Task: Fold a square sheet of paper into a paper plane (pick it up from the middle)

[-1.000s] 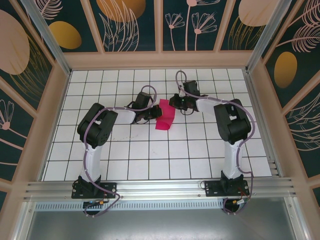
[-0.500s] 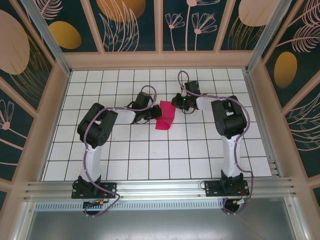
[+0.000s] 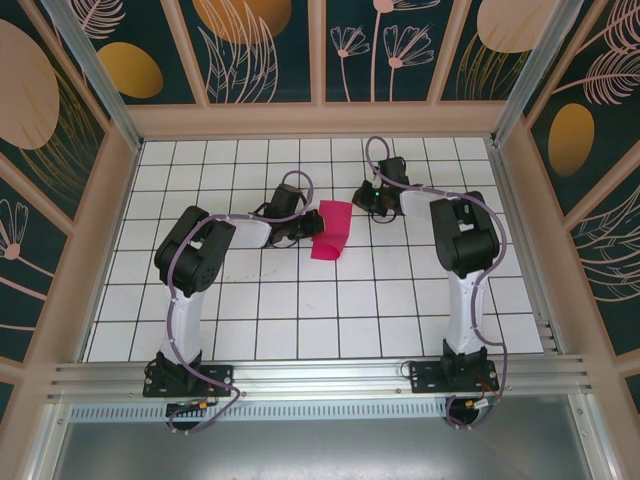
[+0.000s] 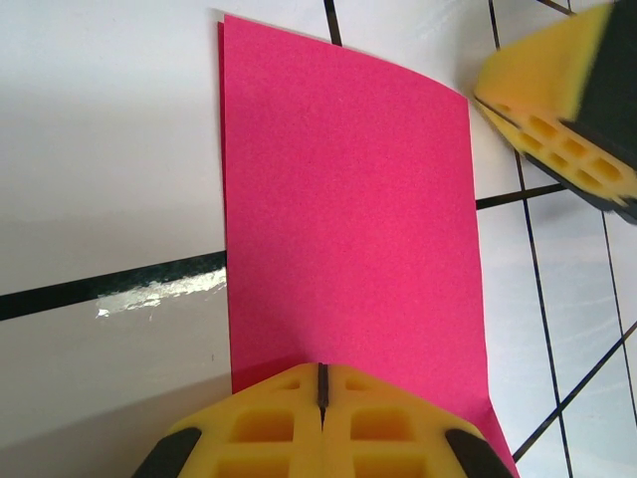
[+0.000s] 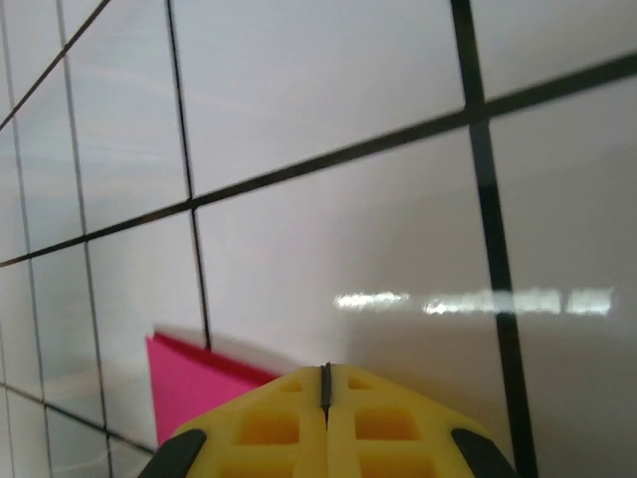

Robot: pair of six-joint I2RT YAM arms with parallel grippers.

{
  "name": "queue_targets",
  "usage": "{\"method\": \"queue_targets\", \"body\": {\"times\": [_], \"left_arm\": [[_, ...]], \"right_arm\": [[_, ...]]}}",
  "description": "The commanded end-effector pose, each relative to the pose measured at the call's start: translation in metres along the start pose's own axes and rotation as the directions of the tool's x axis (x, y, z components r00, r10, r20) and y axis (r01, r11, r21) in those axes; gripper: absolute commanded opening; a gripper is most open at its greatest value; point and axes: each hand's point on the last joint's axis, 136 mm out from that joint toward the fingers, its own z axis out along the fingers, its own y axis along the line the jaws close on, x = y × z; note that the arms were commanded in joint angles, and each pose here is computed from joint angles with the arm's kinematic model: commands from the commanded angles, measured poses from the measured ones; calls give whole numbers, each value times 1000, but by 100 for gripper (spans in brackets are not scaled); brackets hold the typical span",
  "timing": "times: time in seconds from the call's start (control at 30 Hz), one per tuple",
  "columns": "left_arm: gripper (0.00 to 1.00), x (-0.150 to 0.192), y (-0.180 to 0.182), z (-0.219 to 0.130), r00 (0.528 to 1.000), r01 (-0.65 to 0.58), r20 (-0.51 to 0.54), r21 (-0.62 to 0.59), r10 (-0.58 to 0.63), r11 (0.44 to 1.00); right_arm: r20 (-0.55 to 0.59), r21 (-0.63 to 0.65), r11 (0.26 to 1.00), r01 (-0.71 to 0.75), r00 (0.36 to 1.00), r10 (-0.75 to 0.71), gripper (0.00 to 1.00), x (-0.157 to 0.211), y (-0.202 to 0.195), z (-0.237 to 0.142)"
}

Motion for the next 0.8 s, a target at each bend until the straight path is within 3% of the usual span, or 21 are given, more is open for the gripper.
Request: {"method": "queue_targets", "body": {"times": [0.0,0.3,0.77], "left_arm": [[5,96,104,4,960,90,-221,-335,-171,938],[5,96,105,5,961,91,-217,-339,-172,936],[5,98,107,5,960,101,-214,-343,-182,934]], "right_arm": [[12,-63,995,80,997,-79,2,13,38,-34],[-177,-148,988,43,982,-69,2,98,44,-28],[-339,-95,992,82,934,-109,2,154,9,-22]]}}
